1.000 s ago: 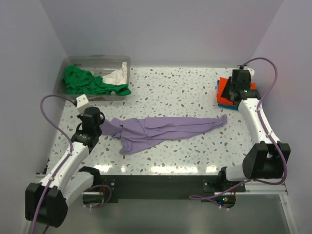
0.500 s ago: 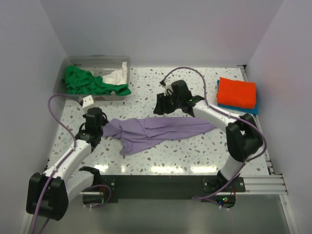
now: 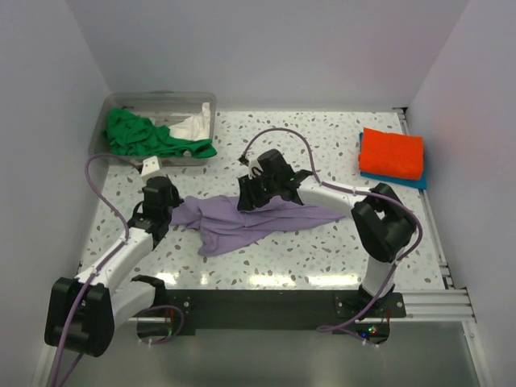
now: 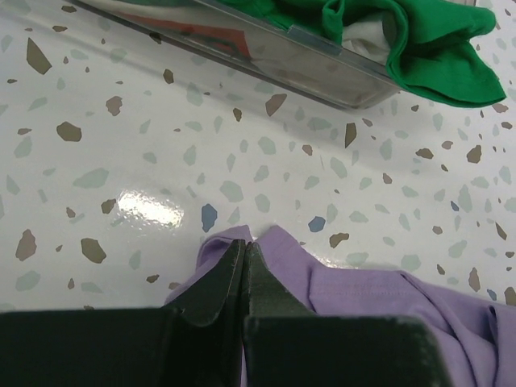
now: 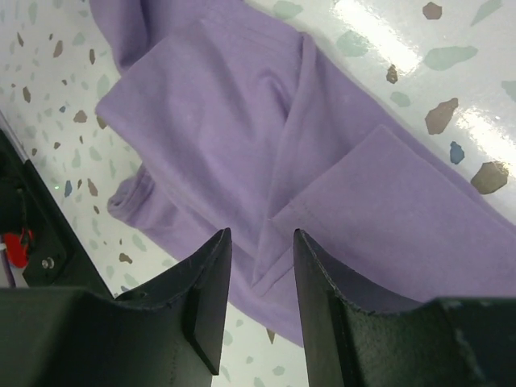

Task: Fold and stack the t-shirts
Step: Flatten the tshirt out

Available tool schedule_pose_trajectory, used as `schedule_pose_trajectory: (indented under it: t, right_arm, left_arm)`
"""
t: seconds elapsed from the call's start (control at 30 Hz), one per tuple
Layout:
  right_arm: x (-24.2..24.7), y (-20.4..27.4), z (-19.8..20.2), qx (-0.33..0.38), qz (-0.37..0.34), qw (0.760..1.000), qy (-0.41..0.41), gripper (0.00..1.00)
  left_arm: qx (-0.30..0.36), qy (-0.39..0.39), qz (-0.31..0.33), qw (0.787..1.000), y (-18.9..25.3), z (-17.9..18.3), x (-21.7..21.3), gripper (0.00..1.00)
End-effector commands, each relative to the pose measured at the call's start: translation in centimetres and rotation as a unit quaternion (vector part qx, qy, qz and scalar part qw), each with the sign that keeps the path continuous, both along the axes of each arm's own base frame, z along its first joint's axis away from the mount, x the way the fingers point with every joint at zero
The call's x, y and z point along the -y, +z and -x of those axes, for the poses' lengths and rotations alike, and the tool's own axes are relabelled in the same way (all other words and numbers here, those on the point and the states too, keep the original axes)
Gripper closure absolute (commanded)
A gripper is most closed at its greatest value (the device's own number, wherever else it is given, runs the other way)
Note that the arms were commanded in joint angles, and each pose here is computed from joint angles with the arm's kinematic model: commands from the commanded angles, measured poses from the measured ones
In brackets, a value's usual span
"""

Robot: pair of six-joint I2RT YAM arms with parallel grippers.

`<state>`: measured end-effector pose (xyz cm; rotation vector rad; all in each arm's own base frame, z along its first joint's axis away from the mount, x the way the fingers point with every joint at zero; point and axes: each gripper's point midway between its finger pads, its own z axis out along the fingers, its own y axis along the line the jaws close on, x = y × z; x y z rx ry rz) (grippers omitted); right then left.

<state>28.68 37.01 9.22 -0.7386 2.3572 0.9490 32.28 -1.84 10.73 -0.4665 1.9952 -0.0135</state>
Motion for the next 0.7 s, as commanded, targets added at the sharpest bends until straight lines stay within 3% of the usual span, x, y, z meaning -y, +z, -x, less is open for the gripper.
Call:
schedule_pose_trajectory:
  t: [0.0, 0.67]
  right_arm:
    - [0.2, -0.5, -1.6, 0.023, 0.020, 0.999, -0.014, 0.60]
    - [-0.3, -3.3, -1.7, 0.015, 0.073, 0.997, -0.018, 0.56]
  left_arm:
    - [0.036, 0.000, 0.014, 0.999, 1.6, -0.9, 0.2, 1.00]
    - [0.035, -0.005, 0.019, 0.999, 1.4, -0.7, 0.4, 1.00]
